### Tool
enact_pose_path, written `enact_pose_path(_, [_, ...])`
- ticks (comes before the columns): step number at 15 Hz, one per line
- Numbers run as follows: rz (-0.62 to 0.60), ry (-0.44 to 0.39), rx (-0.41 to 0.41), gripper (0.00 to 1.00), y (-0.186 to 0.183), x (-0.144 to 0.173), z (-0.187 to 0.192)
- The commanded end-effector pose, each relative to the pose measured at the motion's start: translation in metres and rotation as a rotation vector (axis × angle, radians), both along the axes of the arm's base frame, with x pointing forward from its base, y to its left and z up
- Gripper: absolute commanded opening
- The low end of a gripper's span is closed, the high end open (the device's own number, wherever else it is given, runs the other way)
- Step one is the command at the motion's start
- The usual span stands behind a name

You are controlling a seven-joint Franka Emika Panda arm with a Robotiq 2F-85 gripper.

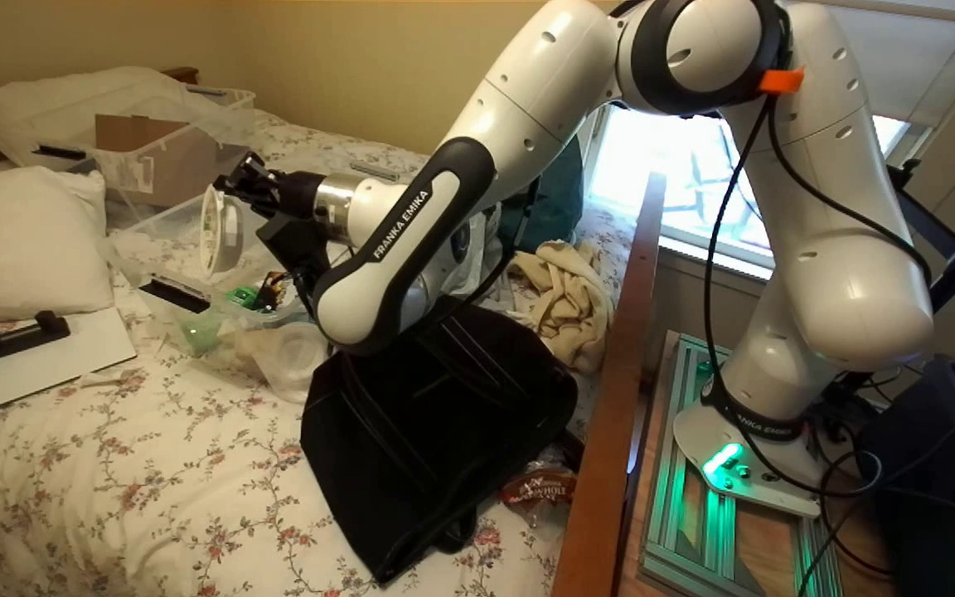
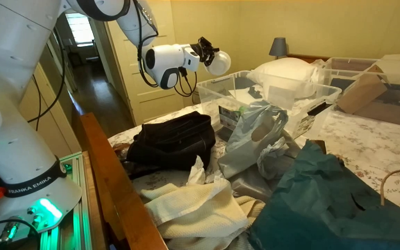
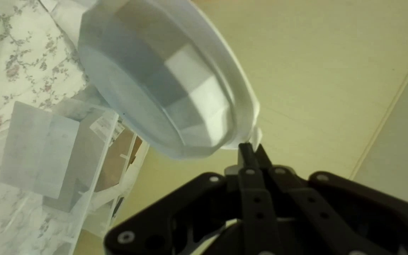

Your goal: Put the white bowl in the storage box

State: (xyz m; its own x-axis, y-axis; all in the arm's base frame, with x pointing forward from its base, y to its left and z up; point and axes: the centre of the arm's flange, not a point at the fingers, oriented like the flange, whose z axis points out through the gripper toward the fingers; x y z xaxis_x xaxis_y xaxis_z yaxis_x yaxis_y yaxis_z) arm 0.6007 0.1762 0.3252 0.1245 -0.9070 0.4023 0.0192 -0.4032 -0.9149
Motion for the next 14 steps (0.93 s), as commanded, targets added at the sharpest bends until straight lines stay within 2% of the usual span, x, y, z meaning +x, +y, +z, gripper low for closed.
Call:
enact_pose_path(1, [-0.115,-0.014,0.065,0.0,-0.004,-0.017,-0.012])
enact_pose_path(6, [-0.205,0.089,0.108,0.0,-0.013,-0.015,-0.026])
enact_pose_path(7, [-0.218,0.105,0.111,0.26,-0.013,-0.016,-0.029])
enact_pose_path(8, [-0.231,0.121,0.11,0.27,-0.014,-0.017,-0.033])
enact_pose_path(9, [-0.24,0.127,0.115,0.32,-0.013,-0.018,-0.034])
enact_pose_path(14, [-0.235,0.125,0.137,0.66,-0.004,-0.026,-0.032])
